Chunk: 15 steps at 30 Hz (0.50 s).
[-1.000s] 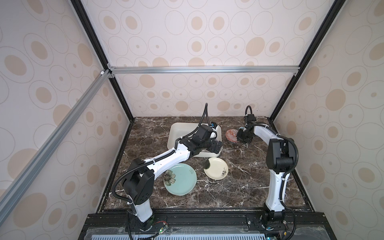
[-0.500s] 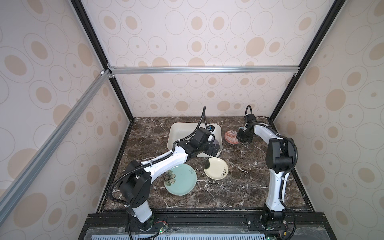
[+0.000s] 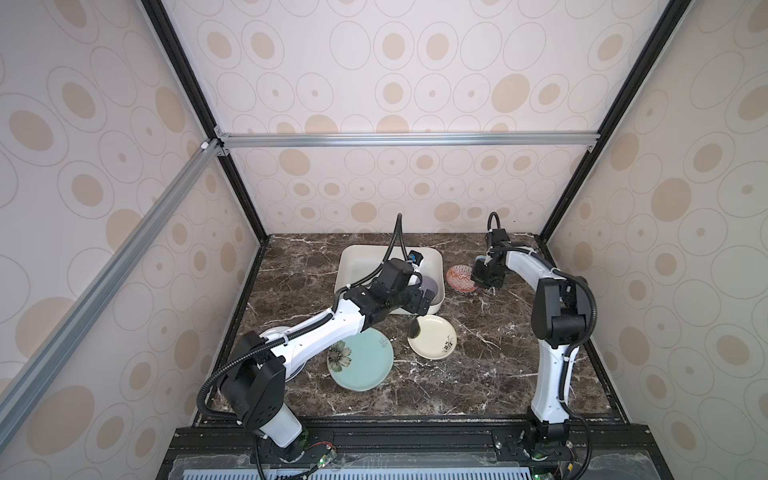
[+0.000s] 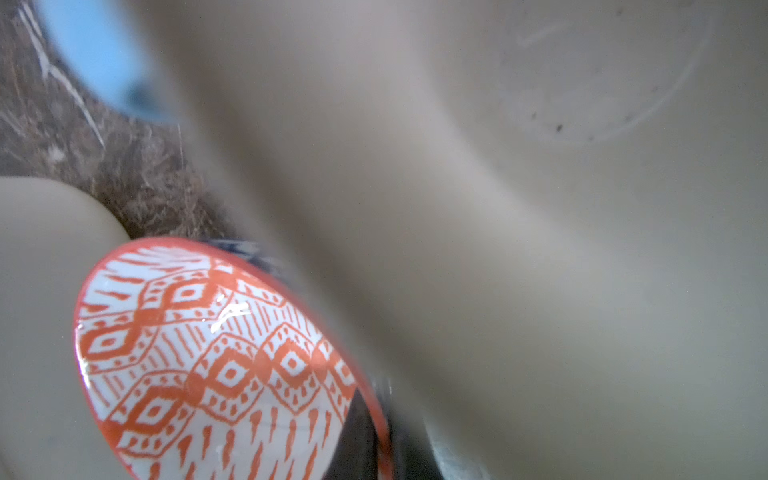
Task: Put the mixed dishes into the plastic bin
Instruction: 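Grasp the orange-patterned bowl rim with the right gripper and lift it toward the bin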
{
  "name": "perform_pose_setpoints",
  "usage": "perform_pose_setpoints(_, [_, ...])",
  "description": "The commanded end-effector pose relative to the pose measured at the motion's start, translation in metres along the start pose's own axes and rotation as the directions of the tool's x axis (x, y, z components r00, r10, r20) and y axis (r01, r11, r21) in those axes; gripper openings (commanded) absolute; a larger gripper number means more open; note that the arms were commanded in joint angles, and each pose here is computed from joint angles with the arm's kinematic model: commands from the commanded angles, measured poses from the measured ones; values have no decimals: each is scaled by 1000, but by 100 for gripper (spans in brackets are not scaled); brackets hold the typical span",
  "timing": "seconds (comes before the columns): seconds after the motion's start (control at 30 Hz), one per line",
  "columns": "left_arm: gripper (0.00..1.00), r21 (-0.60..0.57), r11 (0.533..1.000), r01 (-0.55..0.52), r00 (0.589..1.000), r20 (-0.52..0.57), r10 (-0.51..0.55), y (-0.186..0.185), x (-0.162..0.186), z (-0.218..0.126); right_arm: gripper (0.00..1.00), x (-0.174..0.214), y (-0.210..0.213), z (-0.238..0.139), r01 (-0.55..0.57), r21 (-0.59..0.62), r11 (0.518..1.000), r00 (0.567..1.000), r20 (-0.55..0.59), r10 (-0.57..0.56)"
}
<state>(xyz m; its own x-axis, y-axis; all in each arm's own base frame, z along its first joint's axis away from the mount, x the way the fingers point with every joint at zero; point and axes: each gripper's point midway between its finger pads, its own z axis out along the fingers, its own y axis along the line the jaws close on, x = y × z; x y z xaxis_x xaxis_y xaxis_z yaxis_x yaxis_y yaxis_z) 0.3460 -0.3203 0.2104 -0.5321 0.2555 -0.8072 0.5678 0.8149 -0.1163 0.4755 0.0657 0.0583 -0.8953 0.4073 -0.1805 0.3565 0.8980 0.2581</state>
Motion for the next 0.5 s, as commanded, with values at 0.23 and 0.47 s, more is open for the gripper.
perform_pose_setpoints(0.23, [99, -18, 1000, 21, 997, 71, -20, 4, -6, -28, 0, 24, 7, -43, 39, -35, 999, 999, 6, -38])
perform_pose_setpoints(0.47, [99, -36, 999, 31, 995, 93, -27, 10, -3, -43, 0, 29, 16, -68, 72, -53, 996, 997, 33, -70])
